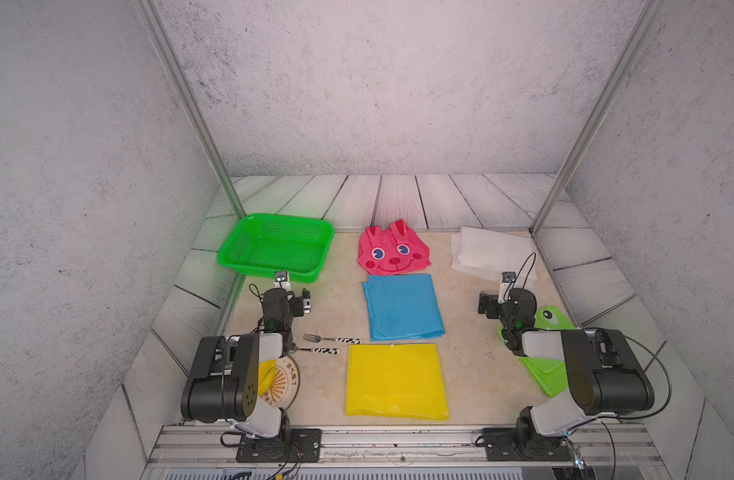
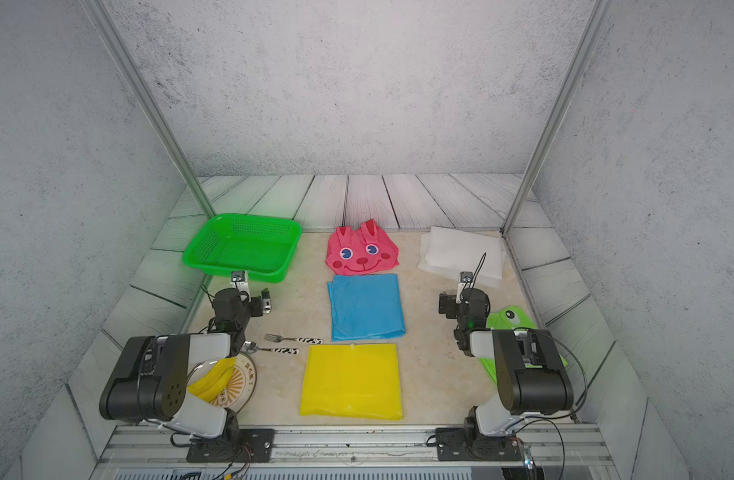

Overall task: Put the folded raincoat in the basket
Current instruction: Pick up the raincoat from the center of the board.

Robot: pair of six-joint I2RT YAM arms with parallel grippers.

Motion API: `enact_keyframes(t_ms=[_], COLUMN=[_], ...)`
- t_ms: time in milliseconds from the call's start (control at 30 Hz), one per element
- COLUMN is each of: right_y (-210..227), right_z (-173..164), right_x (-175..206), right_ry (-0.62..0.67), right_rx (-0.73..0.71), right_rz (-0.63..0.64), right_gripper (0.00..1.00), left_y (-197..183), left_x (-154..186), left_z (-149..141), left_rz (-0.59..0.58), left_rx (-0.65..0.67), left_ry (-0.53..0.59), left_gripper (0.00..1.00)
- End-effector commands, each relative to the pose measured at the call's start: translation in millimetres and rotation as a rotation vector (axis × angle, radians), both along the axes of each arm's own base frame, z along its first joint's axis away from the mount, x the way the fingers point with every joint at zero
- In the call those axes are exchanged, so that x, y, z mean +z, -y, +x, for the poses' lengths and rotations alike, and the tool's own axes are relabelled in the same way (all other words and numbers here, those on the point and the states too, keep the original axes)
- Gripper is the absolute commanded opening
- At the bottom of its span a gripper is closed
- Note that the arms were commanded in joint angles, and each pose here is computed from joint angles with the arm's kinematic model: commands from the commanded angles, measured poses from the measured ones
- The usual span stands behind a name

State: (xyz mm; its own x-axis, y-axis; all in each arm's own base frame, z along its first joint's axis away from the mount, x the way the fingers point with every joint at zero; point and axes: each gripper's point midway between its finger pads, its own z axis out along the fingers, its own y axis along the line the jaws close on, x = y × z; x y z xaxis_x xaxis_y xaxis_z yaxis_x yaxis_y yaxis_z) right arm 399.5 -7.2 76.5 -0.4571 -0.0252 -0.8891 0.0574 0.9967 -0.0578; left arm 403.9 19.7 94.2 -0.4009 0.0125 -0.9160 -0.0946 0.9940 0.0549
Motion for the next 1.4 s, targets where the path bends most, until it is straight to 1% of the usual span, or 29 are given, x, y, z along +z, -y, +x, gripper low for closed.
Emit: enact_keyframes(t_ms=[0,200,300,1133,1200,1267,1333,1367], right_y=[2.1,2.2,2.1,3.4,7.3,15.5,20.5,22.7], right_z=[2.5,2.3,2.2,1.5,-3.3,-11.7,-21.0,-24.0], right_x=[10.2,10.2,10.0,11.2,14.7,26.4,45.7,54.8], right_ry=[0.027,0.029,0.028,0.036,0.061,0.113,0.152,0.149], right_rx=[-0.013,-0.013,-0.013,-0.021,-0.045,-0.095,-0.126,-0.142], right_rz=[0.003,0.003,0.002,0.003,0.003,0.004,0.006,0.01], right_gripper=[1.0,1.0,1.0,1.0,1.0,1.0,1.0,1.0], left_y=[0.2,0.1,0.5,0.0,0.2,1.9,9.3,13.2], left_x=[3.5,3.7,3.5,3.0,3.8,7.3,14.2,18.6], left_z=[3.1,3.8,3.3,3.0,2.3,2.6,2.8,2.1], left_rz=[0.0,-0.001,-0.001,0.001,0.001,0.0,0.0,-0.003], left_rx=[0.005,0.005,0.004,0.006,0.005,-0.006,-0.053,-0.076], left_ry=[0.011,0.027,0.007,0.01,0.015,0.026,0.01,-0.004], left_gripper=[1.0,1.0,1.0,1.0,0.99,1.0,0.99,0.99])
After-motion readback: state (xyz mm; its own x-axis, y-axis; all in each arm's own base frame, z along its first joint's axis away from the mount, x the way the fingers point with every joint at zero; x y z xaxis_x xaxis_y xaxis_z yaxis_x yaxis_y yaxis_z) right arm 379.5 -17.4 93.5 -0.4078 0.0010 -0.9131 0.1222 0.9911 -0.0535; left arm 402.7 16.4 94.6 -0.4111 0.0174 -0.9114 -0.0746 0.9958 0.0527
